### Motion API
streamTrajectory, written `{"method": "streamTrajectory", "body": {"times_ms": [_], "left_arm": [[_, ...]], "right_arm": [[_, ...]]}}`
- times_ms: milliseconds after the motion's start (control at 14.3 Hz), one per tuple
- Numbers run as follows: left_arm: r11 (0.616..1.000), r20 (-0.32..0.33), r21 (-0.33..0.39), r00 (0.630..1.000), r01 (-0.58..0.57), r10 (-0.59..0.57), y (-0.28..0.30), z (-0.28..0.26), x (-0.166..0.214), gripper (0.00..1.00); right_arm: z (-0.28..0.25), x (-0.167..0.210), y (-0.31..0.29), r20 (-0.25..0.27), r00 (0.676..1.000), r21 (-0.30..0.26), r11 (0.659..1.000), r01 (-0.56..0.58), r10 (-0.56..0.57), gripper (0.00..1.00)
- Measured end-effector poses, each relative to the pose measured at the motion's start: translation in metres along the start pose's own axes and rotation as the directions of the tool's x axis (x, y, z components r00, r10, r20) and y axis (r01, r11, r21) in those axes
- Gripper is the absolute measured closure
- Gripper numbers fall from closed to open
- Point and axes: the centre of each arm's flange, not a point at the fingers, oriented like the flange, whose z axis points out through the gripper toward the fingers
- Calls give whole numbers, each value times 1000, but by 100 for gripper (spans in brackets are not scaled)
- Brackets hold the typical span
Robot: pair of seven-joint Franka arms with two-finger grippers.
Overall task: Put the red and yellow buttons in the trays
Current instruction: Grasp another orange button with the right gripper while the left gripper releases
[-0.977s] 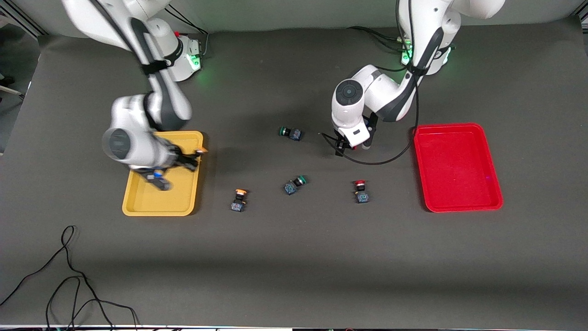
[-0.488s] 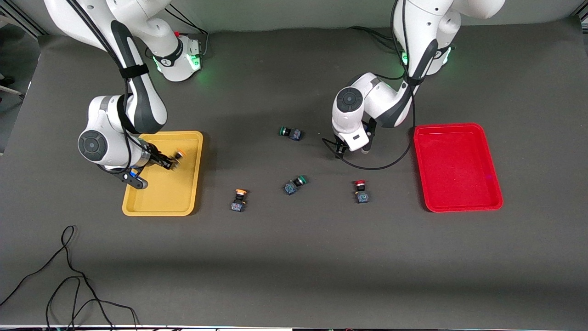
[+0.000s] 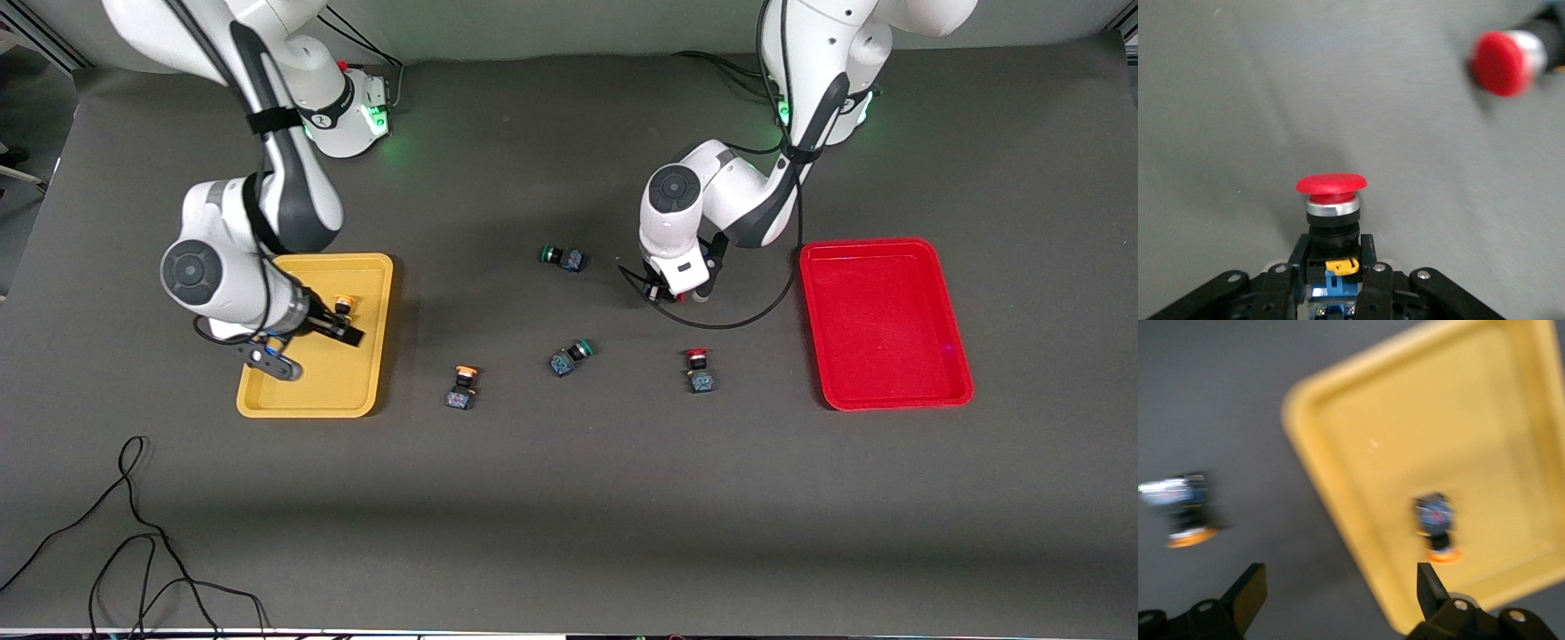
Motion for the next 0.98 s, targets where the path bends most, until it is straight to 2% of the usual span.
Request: {"method": "streamTrajectory", "body": {"times_ms": [209, 419, 628, 767, 977], "left_arm": [[977, -19, -34, 978, -210, 209, 9, -69, 15, 67], [908, 2, -8, 908, -419, 419, 4, -133, 63, 67], [792, 71, 37, 792, -609, 606, -13, -178, 150, 67], [697, 114, 43, 697, -715, 708, -28, -190, 215, 67], [565, 147, 6, 560, -825, 816, -53, -181, 311, 67]], "right_arm": [[-11, -18, -89, -83, 990, -7, 993, 118, -119, 0], [35, -20, -143, -77, 982, -34, 985, 171, -174, 0], [84, 7, -149, -23, 977, 28, 977, 211, -211, 0], [105, 20, -152, -28, 976, 42, 976, 215, -214, 0], [131, 22, -160, -54, 974, 29, 974, 223, -221, 0]]}}
